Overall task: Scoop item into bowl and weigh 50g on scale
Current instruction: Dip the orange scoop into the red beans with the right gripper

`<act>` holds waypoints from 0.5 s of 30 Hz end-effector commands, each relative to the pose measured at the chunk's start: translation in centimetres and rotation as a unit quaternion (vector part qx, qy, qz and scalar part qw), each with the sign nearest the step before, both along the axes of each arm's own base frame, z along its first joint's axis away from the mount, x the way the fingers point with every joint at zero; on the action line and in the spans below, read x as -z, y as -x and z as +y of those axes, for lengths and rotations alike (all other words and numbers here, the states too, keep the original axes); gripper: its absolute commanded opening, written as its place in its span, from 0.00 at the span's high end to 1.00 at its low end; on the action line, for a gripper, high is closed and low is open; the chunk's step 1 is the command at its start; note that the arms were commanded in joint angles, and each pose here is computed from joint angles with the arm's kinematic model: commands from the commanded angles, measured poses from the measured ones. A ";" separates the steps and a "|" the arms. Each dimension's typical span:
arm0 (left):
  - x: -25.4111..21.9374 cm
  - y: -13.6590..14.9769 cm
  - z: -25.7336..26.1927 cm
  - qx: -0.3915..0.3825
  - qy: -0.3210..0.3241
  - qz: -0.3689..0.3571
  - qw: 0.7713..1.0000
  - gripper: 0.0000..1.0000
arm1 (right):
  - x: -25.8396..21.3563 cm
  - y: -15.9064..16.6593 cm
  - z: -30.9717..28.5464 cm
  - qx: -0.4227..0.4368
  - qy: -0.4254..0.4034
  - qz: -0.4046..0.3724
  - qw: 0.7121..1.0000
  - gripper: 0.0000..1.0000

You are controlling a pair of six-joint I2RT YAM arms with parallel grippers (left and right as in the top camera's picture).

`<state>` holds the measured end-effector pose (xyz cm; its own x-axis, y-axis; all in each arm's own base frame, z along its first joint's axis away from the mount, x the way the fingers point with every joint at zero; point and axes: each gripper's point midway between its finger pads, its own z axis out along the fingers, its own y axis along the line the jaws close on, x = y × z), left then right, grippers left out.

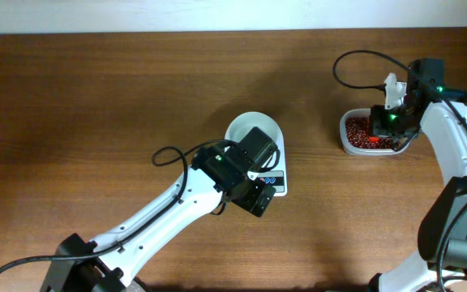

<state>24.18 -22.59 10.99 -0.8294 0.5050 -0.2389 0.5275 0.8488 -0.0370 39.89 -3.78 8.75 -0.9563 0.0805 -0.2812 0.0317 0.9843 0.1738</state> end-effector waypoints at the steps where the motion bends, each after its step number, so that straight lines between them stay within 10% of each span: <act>1: -0.1 0.1 0.2 0.006 -0.003 -0.006 1.000 0.01 | 0.0 0.2 1.3 0.005 -0.089 -0.003 0.996 0.96; 15: -0.2 0.1 0.2 0.006 -0.003 -0.006 1.000 0.01 | -0.6 1.9 -2.8 0.090 -0.294 -0.067 0.949 0.96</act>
<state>24.18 -22.59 10.99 -0.8294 0.5050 -0.2389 0.5275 0.8488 -0.0370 38.07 -6.61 8.45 -0.8895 0.3737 -0.2628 0.1469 0.7787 0.6100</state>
